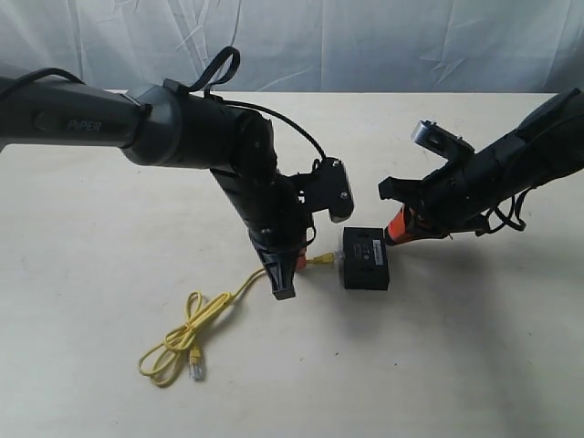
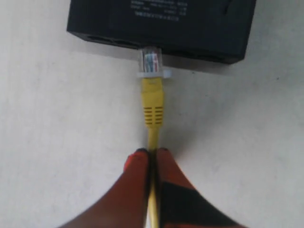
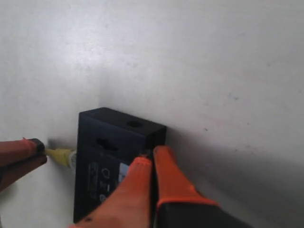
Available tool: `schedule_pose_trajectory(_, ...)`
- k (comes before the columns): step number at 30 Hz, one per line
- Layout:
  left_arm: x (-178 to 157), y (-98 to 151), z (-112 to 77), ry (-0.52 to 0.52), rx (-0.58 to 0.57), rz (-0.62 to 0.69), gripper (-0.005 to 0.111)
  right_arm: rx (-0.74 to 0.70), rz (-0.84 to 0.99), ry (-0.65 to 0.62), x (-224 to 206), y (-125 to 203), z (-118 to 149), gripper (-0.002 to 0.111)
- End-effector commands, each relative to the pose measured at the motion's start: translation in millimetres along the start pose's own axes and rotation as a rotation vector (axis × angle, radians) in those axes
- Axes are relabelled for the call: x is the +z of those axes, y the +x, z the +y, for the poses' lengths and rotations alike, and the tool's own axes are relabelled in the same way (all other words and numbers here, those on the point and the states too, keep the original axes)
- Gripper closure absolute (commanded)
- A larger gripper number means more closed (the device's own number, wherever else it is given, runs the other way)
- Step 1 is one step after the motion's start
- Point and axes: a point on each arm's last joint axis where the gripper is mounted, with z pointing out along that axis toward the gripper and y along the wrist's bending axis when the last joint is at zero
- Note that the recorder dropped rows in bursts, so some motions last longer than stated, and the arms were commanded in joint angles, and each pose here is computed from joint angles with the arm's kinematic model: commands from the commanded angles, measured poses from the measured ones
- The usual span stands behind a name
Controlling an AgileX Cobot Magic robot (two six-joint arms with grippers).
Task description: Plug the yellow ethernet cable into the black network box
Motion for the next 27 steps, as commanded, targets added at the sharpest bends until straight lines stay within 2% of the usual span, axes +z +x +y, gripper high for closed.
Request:
schedule_pose_trajectory(1, -1, 0, -2.7, 0.034, 0.032, 0.015, 0.107, -0.012, 0.006, -0.007, 1, 0, 0, 0.109)
schedule_pose_trajectory(10, -1, 0, -1.5, 0.02, 0.051, 0.006, 0.107, 0.018, 0.075, -0.027, 16, 7, -9, 0.109)
schedule_pose_trajectory(20, -2, -4, 2.3, -0.024, 0.074, -0.024, 0.107, -0.025, 0.054, -0.06, 16, 3, -6, 0.109)
schedule_pose_trajectory(27, -2, -3, 1.2, -0.011, 0.069, -0.021, 0.107, -0.027, 0.045, -0.048, 16, 3, -7, 0.109)
